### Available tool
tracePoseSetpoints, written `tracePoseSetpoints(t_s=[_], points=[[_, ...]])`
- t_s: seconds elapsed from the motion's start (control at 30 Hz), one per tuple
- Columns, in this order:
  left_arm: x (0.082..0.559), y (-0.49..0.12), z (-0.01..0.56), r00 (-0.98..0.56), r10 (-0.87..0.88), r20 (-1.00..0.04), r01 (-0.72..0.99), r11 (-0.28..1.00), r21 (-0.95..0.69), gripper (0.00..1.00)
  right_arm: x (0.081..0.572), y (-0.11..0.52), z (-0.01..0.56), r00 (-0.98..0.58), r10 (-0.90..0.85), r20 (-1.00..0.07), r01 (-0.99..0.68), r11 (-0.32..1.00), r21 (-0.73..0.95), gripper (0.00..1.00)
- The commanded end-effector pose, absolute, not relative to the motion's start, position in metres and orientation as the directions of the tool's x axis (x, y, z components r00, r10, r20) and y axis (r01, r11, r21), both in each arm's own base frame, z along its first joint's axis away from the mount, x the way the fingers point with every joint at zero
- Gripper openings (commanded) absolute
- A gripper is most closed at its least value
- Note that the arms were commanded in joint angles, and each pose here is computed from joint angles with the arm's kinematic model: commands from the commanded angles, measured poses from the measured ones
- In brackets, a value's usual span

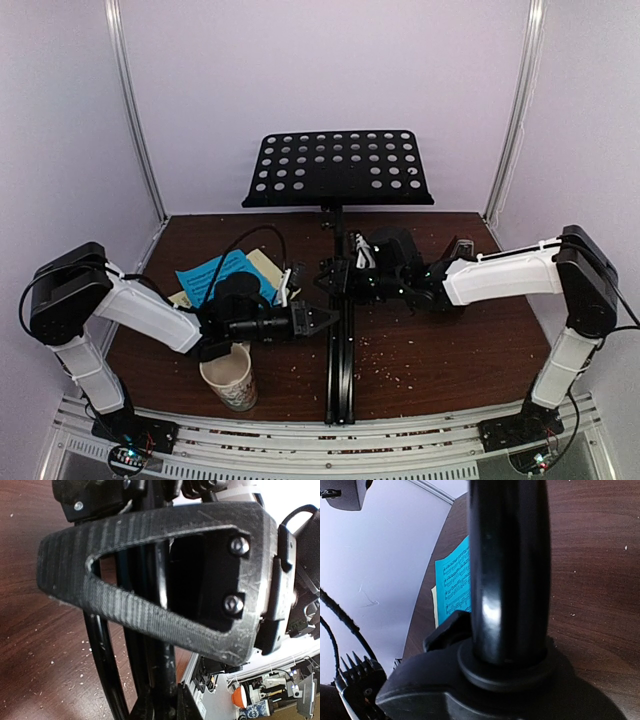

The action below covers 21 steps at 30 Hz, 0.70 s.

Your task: Pack up the instrument practice props

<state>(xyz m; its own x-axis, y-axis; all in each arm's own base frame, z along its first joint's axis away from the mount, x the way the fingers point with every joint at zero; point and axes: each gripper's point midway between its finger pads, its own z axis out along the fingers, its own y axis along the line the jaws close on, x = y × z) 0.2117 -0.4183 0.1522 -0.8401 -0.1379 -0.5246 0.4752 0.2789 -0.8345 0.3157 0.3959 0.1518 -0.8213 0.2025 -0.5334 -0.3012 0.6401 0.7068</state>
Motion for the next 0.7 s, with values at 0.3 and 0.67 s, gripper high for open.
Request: tracePoseSetpoints(t_s=[0.3, 0.67], points=[[0.206, -0.432, 0.184, -0.762, -0.195, -0.618, 0.61, 0.105, -0.785, 0.0, 0.369, 0.366, 0.097, -0.769, 0.293, -0.567, -0.203, 0.73, 0.653, 0.0], [0.209, -0.439, 0.184, -0.763, -0.175, -0.623, 0.618, 0.086, -0.781, 0.0, 0.372, 0.366, 0.106, -0.776, 0.29, -0.561, -0.205, 0.724, 0.658, 0.0]])
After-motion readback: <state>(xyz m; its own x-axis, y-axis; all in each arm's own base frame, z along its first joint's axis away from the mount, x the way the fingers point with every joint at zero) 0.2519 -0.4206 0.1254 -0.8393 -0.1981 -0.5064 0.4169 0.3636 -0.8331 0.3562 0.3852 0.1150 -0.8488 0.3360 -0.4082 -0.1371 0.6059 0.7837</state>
